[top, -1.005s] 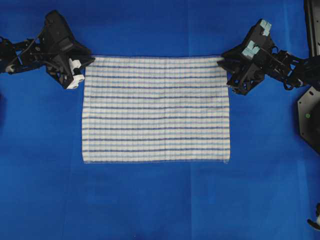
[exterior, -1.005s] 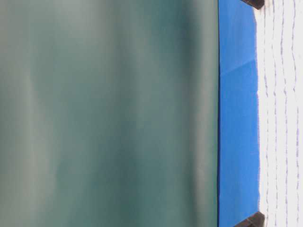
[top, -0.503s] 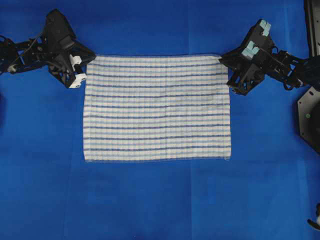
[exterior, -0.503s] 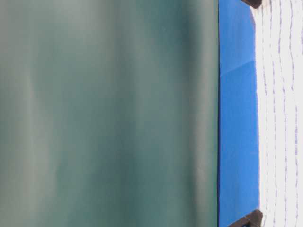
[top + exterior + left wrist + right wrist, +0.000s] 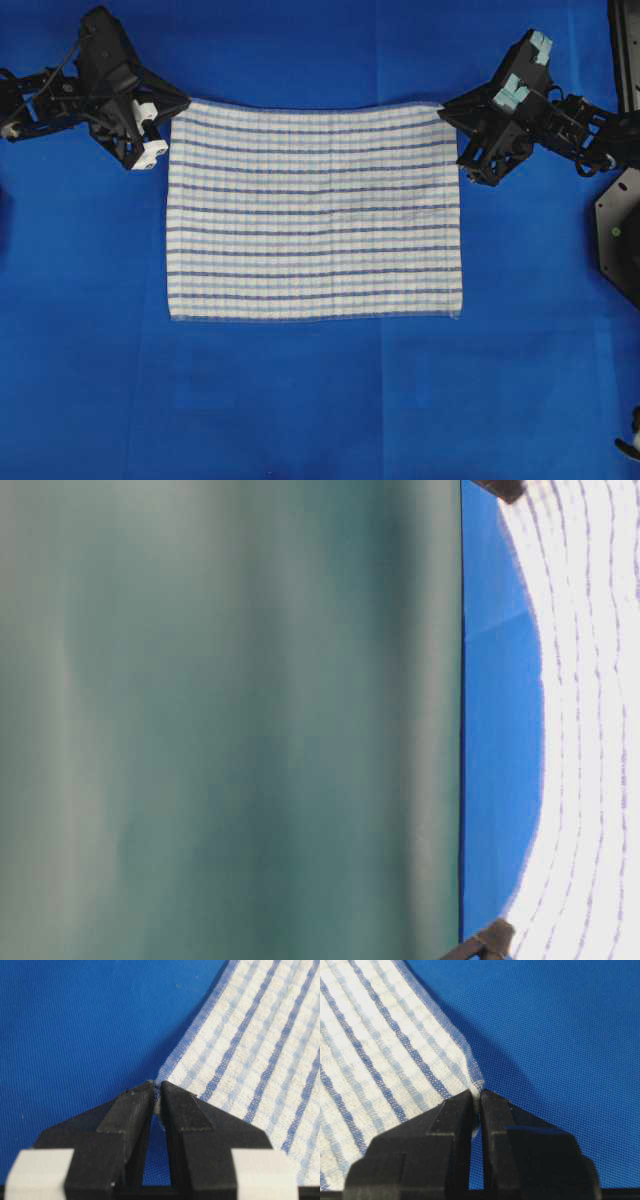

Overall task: Fold the blue towel.
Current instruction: 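Pull the top corners down toward the bottom edge, folding the towel in half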

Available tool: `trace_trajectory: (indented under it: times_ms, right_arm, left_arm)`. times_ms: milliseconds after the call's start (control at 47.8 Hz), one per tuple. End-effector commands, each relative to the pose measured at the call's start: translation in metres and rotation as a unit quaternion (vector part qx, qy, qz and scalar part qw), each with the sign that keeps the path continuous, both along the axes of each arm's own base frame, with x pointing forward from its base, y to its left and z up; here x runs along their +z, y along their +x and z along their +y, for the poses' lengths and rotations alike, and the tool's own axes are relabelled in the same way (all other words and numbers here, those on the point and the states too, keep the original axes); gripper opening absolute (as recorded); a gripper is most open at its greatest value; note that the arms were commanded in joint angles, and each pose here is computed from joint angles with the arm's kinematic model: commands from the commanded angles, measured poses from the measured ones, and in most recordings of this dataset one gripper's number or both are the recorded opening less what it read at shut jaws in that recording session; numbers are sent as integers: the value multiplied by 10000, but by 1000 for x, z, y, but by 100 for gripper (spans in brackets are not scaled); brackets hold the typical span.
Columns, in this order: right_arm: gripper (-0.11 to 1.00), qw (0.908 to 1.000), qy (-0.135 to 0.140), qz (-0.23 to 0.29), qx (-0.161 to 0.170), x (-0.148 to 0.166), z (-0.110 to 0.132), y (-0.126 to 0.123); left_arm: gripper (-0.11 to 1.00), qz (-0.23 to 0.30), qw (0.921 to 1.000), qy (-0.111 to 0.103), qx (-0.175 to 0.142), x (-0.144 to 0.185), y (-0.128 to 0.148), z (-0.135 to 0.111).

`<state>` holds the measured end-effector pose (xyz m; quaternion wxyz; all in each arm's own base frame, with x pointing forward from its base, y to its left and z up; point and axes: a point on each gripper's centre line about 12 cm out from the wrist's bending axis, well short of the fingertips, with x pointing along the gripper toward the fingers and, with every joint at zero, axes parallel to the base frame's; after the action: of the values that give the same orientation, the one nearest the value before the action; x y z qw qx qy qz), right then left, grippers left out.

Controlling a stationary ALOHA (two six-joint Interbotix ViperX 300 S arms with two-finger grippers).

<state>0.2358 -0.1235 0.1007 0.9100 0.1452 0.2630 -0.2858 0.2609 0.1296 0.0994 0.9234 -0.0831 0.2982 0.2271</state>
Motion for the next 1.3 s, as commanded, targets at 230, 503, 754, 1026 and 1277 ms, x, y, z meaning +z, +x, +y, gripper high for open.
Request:
trace_trajectory:
  times_ms: [230, 503, 754, 1026, 1277]
  right_arm:
    - [7, 9992, -9, -261, 298, 28, 17, -1]
    - [7, 9959, 141, -466, 760, 50, 46, -6]
    - [7, 9883, 461, -668, 1292, 65, 82, -15]
    - [7, 9774, 802, -767, 1799, 69, 114, -20]
    - [7, 9723, 1140, -556, 1962, 58, 132, -15]
  left_arm:
    - [6, -508, 9979, 235, -320, 38, 6, -17]
    - [6, -848, 9921, 252, -887, 63, 5, -54]
    - [6, -1068, 9827, 155, -1505, 70, -1, -93]
    - [6, -1114, 9731, -201, -2008, 67, -2, -129]
    - [6, -1058, 9615, -376, -2508, 62, -1, -159]
